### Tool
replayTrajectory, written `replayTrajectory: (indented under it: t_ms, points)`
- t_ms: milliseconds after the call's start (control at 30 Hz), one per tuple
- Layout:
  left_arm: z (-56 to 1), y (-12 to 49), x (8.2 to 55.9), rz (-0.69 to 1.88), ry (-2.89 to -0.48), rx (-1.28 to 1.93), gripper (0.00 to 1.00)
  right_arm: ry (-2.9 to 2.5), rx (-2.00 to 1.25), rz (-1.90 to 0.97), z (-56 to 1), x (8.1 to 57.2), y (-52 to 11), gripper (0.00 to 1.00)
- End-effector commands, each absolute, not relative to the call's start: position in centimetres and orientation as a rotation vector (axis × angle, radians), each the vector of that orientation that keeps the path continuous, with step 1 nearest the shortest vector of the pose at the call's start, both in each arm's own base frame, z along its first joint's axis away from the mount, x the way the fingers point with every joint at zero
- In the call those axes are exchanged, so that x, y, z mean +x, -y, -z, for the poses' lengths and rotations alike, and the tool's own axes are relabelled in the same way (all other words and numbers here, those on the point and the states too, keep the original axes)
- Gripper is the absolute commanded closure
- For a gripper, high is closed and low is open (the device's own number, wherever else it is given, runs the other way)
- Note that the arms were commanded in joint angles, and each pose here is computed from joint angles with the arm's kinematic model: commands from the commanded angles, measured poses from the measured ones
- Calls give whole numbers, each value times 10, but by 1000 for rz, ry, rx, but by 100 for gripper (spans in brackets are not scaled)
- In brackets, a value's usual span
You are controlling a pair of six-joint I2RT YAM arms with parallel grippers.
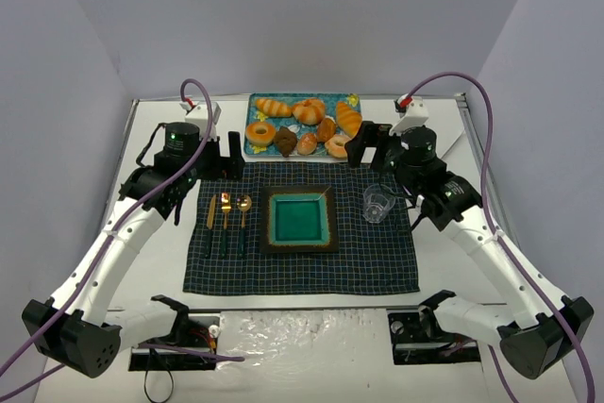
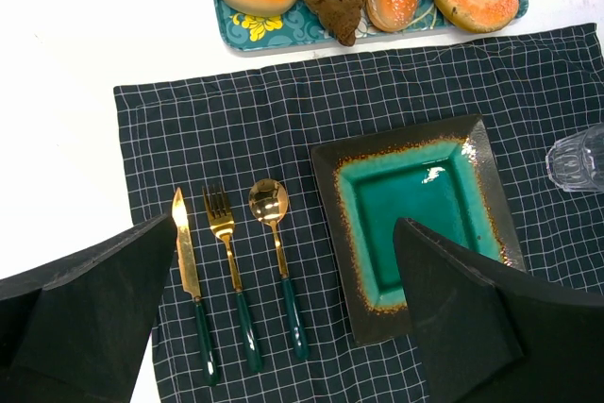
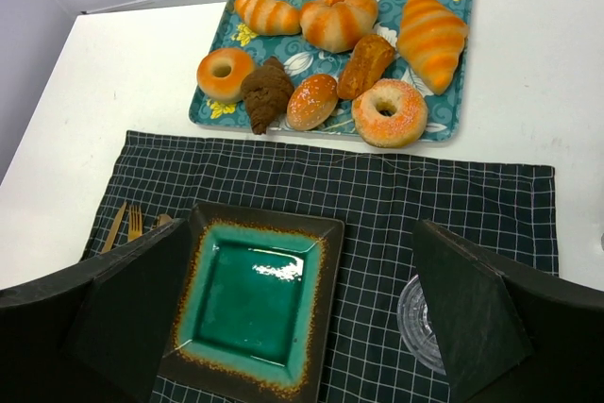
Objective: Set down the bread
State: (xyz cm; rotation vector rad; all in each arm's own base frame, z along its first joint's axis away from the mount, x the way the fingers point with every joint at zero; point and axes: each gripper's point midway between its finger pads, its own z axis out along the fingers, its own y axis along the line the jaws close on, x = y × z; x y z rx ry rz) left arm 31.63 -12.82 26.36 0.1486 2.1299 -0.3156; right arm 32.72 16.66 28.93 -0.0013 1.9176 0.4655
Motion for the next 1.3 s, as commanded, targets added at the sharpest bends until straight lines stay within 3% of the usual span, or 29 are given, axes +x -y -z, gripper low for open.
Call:
replayTrajectory:
  t_ms: [0, 267, 500, 800, 1267]
  points:
    - [-288, 132, 325, 322, -2035, 158, 3, -1800, 33, -486, -325, 333, -165, 0]
    - [-287, 132, 325, 320, -2036, 158, 3, -1809, 107, -357, -336, 368, -154, 0]
    - [-289, 131, 324, 312, -2031, 159, 3, -1843, 300, -198, -331, 432, -85, 0]
    - [-295, 131, 321, 323, -2013, 159, 3, -2004, 533, 27, -250, 478, 9, 0]
    - [-302, 133, 317, 348, -1992, 166, 3, -2249, 570, 225, -117, 479, 42, 0]
